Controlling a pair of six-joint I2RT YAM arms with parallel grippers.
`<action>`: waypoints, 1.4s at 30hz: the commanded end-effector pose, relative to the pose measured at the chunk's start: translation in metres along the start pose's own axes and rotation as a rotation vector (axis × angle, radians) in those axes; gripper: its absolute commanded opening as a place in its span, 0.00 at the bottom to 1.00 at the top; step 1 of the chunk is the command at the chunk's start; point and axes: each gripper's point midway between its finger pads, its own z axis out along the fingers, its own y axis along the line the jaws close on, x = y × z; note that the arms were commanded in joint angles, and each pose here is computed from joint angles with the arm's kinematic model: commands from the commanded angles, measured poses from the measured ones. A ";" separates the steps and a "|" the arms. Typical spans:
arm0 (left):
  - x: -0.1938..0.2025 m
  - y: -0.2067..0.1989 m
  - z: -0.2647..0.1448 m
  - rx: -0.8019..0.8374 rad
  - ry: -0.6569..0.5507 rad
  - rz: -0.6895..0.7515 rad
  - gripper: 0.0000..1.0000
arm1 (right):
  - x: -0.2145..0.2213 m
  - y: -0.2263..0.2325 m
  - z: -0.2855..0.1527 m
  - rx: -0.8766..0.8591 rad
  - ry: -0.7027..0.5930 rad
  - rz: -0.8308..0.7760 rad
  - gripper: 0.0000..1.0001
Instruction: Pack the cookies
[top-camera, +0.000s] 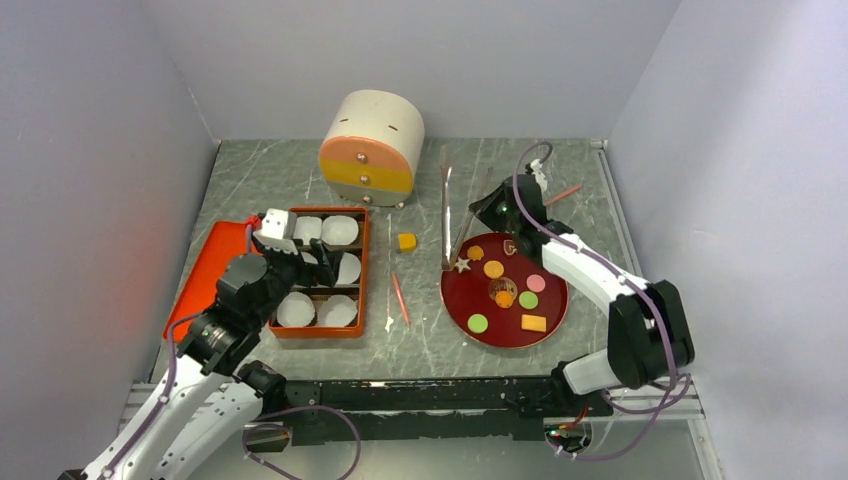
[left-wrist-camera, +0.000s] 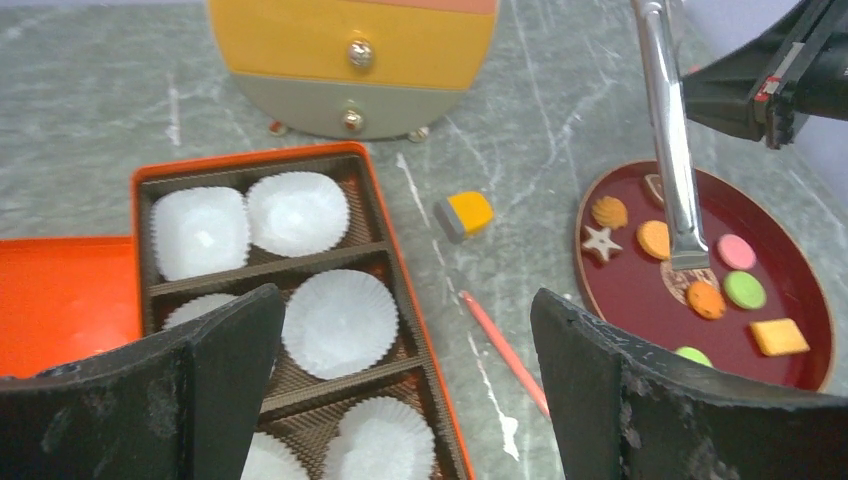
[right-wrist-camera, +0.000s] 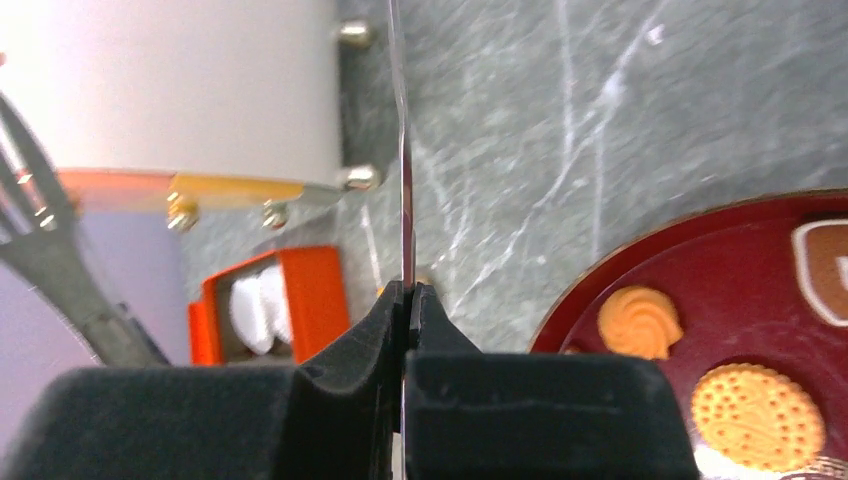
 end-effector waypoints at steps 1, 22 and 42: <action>-0.023 -0.034 0.008 0.140 -0.040 -0.102 0.98 | -0.001 0.053 -0.033 -0.290 0.012 0.012 0.00; -0.062 -0.119 0.025 0.546 -0.079 -0.616 0.98 | 0.021 0.143 -0.114 -0.825 0.010 0.124 0.00; -0.065 -0.142 0.040 0.678 -0.062 -0.795 0.98 | 0.043 0.222 -0.135 -1.090 0.104 0.191 0.00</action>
